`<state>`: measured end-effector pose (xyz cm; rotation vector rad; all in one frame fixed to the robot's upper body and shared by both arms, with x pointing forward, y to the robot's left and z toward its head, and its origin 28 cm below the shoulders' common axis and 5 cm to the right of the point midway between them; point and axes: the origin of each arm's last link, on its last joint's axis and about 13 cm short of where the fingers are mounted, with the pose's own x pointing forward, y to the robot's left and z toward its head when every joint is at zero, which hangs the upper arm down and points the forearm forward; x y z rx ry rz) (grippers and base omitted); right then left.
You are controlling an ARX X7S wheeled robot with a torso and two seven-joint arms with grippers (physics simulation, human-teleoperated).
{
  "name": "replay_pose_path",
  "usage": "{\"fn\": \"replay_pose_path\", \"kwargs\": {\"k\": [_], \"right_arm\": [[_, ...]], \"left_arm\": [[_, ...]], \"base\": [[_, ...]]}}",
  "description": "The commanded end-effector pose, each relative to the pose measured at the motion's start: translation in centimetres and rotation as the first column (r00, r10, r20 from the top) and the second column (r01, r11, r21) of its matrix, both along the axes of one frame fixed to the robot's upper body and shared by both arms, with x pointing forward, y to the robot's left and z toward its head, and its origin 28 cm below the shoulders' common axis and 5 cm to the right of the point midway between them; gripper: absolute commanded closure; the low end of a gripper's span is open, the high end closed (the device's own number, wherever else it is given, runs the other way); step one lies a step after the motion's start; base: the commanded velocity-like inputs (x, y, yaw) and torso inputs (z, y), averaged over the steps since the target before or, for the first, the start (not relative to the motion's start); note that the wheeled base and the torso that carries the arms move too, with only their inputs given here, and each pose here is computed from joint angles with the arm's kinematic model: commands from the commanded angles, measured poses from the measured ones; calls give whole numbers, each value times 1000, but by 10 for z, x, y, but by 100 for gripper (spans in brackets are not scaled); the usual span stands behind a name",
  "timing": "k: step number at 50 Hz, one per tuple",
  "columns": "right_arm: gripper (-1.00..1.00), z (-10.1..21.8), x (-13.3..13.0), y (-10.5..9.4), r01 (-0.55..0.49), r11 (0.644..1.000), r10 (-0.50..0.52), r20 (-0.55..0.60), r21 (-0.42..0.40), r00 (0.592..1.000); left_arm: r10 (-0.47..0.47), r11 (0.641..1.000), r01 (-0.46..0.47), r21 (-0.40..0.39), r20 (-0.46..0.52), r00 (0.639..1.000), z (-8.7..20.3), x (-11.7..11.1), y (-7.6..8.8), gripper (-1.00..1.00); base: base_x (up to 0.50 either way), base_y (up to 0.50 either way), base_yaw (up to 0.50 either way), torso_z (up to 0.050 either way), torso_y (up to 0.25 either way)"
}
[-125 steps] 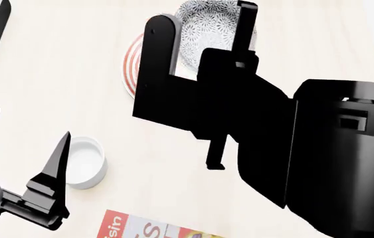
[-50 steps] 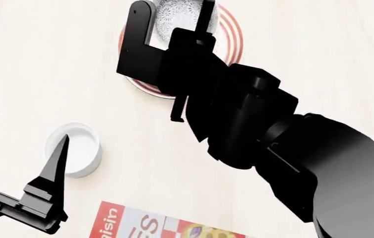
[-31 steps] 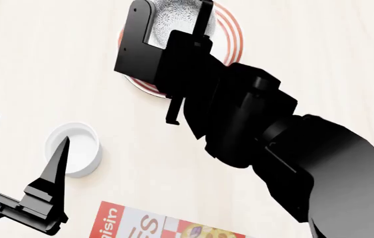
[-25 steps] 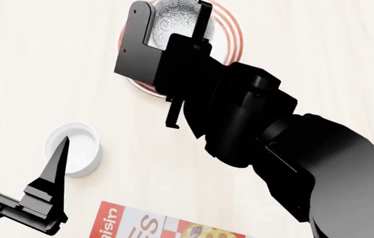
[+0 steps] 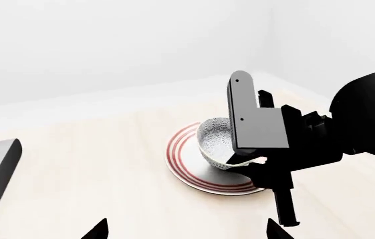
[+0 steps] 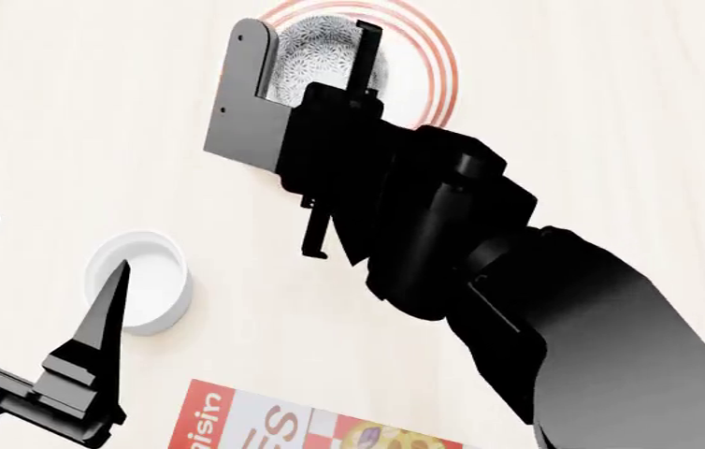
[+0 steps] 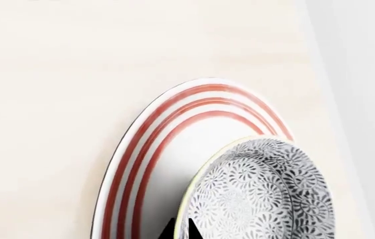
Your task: Pick the akita bowl on the cookies box and place it on the plate.
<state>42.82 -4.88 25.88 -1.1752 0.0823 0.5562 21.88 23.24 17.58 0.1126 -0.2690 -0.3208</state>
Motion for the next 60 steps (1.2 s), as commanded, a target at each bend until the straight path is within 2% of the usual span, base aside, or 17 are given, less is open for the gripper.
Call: {"fn": "replay_pose_path", "kwargs": {"k": [1,3,4,21,25,31,32,33,37,41,42,46,49,50,57,60], "right_arm": [[100,4,2,8,-4,1000,4,-28,-18,1000],[100,5,2,8,-4,1000,3,-26,-21,1000],[-100,6,2,8,-1,1000,1,-18,-21,1000],[-100,33,-11,-2,5,1000,-5,19,-21,1000],[-100,41,-21,-5,-12,1000,12,35,-12,999],[-100,51,-54,-17,-50,999,49,55,8,997],[-100,51,-58,-19,-55,998,53,107,20,993],[-100,51,-63,-21,-70,997,67,106,20,992],[-100,48,-94,-31,-114,990,100,152,89,983],[-100,49,-121,-40,-158,973,112,251,168,961],[-100,51,-126,-43,-153,967,93,278,203,956],[-100,37,-151,-56,-153,957,48,386,247,921],[-100,32,-165,-61,-169,937,23,428,307,904],[-100,30,-174,-64,-188,909,2,447,371,894],[-100,19,-208,-69,-241,862,-32,523,446,852],[-100,19,-227,-72,-274,833,-72,585,481,808]], "left_arm": [[-31,999,32,-36,24,999,2,0,1,-100],[-29,999,30,-36,22,999,1,1,1,-100],[-30,999,31,-36,21,999,1,1,1,-100],[-28,999,28,-32,23,999,2,-2,1,-100],[-25,999,26,-32,27,999,4,-3,0,-100],[-15,1000,16,-25,36,999,8,-6,1,-100],[-11,1000,12,-25,38,999,8,-6,1,-100],[-5,1000,6,-26,40,999,9,-6,1,-100],[47,998,-45,-41,64,997,13,-6,2,-100],[88,994,-82,-70,101,991,22,-8,5,-100],[96,993,-88,-76,112,989,24,-8,6,-100],[127,988,-112,-105,152,980,29,-14,9,-100],[136,987,-119,-111,165,977,30,-16,10,-100],[148,984,-128,-122,175,973,32,-17,11,-100],[173,979,-142,-145,225,959,35,-27,13,-100],[199,974,-160,-160,269,942,36,-32,15,-100]], "base": [[0,0,0,0,0],[0,0,0,0,0],[0,0,0,0,0],[0,0,0,0,0],[0,0,0,0,0],[0,0,0,0,0],[0,0,0,0,0],[0,0,0,0,0],[0,0,0,0,0],[0,0,0,0,0],[0,0,0,0,0],[0,0,0,0,0],[0,0,0,0,0],[0,0,0,0,0],[0,0,0,0,0],[0,0,0,0,0]]}}
